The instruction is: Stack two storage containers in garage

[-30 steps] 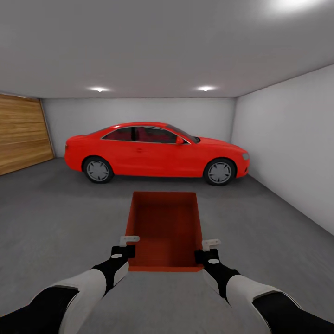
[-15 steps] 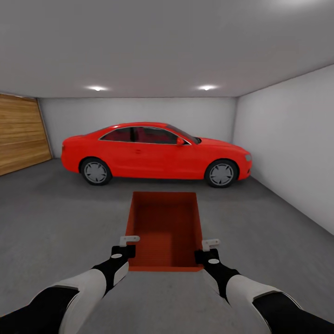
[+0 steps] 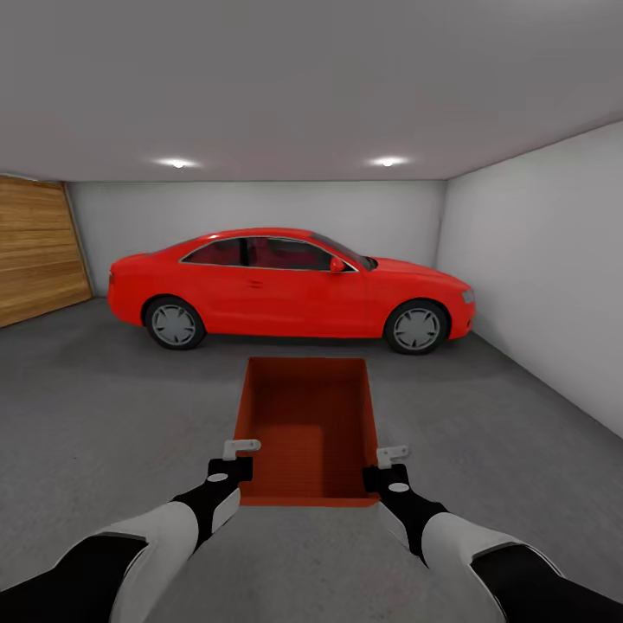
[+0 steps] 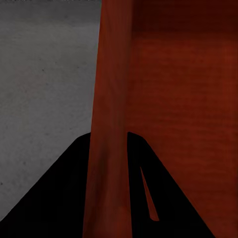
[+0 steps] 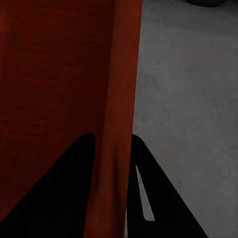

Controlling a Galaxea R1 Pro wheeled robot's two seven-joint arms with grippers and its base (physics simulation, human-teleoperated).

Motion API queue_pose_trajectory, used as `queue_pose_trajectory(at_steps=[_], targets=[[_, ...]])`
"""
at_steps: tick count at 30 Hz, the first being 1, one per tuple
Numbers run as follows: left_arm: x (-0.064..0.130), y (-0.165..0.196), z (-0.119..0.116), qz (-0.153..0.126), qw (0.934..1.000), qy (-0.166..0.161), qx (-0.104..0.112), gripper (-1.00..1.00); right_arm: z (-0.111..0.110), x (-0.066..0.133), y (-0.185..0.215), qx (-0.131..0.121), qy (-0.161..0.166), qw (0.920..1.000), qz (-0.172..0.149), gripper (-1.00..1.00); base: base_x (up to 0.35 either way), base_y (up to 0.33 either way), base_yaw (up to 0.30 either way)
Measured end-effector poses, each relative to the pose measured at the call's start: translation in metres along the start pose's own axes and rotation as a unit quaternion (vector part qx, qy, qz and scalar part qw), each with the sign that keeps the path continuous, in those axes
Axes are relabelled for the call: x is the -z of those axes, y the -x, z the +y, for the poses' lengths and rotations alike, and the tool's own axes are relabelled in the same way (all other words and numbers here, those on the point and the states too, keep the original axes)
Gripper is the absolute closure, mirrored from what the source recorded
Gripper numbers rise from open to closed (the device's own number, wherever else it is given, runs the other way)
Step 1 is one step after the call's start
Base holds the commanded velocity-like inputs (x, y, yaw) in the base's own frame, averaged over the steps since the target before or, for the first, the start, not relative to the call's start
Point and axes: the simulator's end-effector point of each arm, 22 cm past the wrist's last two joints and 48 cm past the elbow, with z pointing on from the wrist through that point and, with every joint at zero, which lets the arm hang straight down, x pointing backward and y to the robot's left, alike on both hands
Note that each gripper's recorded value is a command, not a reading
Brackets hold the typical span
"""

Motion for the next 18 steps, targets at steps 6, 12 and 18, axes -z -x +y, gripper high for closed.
queue_pose_trajectory(at_steps=[6,12,18], targets=[[-0.0001,0.0001,0.0001,0.0,1.0,0.0,0.0,1.0,0.0001,0.0,0.0001,0.0,0.0,1.0,0.0,1.0,0.321,0.0,0.0],[-0.0002,0.0007,0.0003,0.0,1.0,0.0,0.0,1.0,0.0002,0.0,0.0006,0.0,0.0,1.0,-0.001,1.0,0.321,0.0,0.0],[-0.0003,0.0009,0.0006,-0.001,1.0,-0.001,0.0,1.0,0.0006,0.0001,0.0007,0.0,0.0,1.0,-0.001,1.0,0.321,0.0,-0.101]])
